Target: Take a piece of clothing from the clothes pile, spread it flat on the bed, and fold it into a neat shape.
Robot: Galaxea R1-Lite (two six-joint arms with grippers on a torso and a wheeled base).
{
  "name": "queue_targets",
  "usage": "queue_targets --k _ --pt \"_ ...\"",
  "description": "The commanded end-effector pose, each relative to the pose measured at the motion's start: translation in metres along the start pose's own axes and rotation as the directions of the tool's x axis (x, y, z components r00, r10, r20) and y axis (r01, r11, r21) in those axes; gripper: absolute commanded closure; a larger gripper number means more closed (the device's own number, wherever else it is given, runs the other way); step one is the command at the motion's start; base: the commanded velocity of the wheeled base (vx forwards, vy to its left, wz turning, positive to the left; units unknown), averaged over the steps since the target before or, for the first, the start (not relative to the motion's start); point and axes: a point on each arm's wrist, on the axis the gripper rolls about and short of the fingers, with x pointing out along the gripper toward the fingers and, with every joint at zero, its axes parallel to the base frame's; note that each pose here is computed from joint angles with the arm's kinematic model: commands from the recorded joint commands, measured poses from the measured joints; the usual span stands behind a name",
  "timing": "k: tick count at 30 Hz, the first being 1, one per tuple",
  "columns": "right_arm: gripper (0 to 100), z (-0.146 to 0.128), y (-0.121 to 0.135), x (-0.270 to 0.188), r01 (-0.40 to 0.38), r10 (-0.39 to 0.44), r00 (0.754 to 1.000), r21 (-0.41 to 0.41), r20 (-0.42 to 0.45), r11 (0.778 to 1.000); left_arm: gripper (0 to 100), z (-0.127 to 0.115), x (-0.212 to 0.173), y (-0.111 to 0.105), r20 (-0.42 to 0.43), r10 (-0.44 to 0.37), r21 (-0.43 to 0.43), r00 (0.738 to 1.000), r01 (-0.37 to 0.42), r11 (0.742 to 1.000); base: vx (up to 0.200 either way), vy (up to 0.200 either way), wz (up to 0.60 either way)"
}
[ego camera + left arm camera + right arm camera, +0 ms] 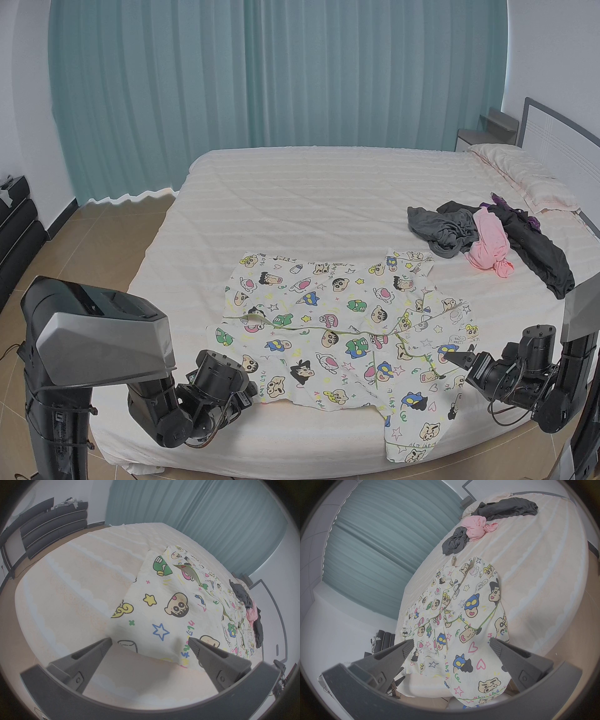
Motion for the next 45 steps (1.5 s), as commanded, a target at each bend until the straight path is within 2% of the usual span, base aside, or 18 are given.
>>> queue_targets --k 1,4,9,10,14,16,20,23,26,28,31,34,40,43,45 --pt "0 -0.001 0.0 -0.004 -0.001 0.001 1.0 -0.001 0.001 1.0 0 0.002 0.013 -0.003 0.018 0.007 -0.01 1.0 -0.007 1.0 0.0 0.0 0.0" --pt "0 -0.001 0.001 -0.004 -0.002 0.002 1.0 -0.003 0.002 1.0 0 0.005 0.018 -0.001 0.05 0.035 -0.017 0.998 -0.034 0.999 0.0 0.0 0.0" --pt "0 -0.003 -0.001 -0.002 0.012 -0.012 1.0 -0.002 -0.006 1.0 0 0.001 0.026 0.009 0.073 0.099 0.066 0.992 -0.104 0.992 0.0 0.0 0.0" --pt "0 -0.004 -0.001 -0.002 0.018 -0.018 1.0 -0.006 -0.004 1.0 100 0.001 0.026 0.009 0.075 0.102 0.066 0.992 -0.107 0.992 0.0 0.0 0.0" --pt "0 -0.007 -0.005 0.0 0.054 -0.054 0.998 -0.007 -0.009 0.999 100 0.0 0.026 0.011 0.084 0.115 0.065 0.99 -0.12 0.991 0.0 0.0 0.0" --pt "0 -0.011 -0.011 0.004 0.109 -0.109 0.994 -0.022 -0.028 0.994 100 0.003 0.027 0.015 0.09 0.129 0.05 0.988 -0.134 0.99 0.0 0.0 0.0" --pt "0 -0.022 -0.025 0.011 0.214 -0.222 0.973 -0.116 -0.06 0.97 100 0.003 0.02 0.027 0.086 0.149 0.042 0.985 -0.153 0.987 0.0 0.0 0.0" --pt "0 -0.027 -0.026 0.012 0.229 -0.241 0.967 -0.132 -0.082 0.964 100 -0.001 0.015 0.034 0.094 0.135 0.039 0.986 -0.139 0.989 0.0 0.0 0.0" --pt "0 -0.036 -0.027 0.01 0.256 -0.28 0.95 -0.163 -0.142 0.953 100 0.006 0.013 0.04 0.134 0.112 0.01 0.985 -0.114 0.993 0.0 0.0 0.0" --pt "0 -0.04 -0.026 0.01 0.257 -0.285 0.945 -0.175 -0.161 0.951 100 0.006 0.01 0.044 0.133 0.119 0.016 0.984 -0.122 0.992 0.0 0.0 0.0" --pt "0 -0.045 -0.026 0.011 0.256 -0.291 0.938 -0.191 -0.19 0.948 100 -0.002 0.0 0.058 0.098 0.161 0.083 0.982 -0.169 0.982 0.0 0.0 0.0" --pt "0 -0.052 -0.03 0.014 0.268 -0.313 0.925 -0.214 -0.216 0.939 100 0.003 -0.001 0.066 0.1 0.188 0.131 0.977 -0.2 0.971 0.0 0.0 0.0" --pt "0 -0.058 -0.034 0.017 0.274 -0.33 0.912 -0.236 -0.245 0.932 100 0.017 -0.001 0.076 0.118 0.221 0.134 0.968 -0.236 0.963 0.0 0.0 0.0" --pt "0 -0.06 -0.034 0.02 0.238 -0.297 0.92 -0.236 -0.257 0.942 100 0.017 -0.003 0.075 0.119 0.213 0.136 0.97 -0.228 0.964 0.0 0.0 0.0" --pt "0 -0.059 -0.032 0.024 0.201 -0.254 0.938 -0.228 -0.235 0.953 100 0.015 -0.002 0.074 0.11 0.21 0.143 0.972 -0.225 0.964 0.0 0.0 0.0"
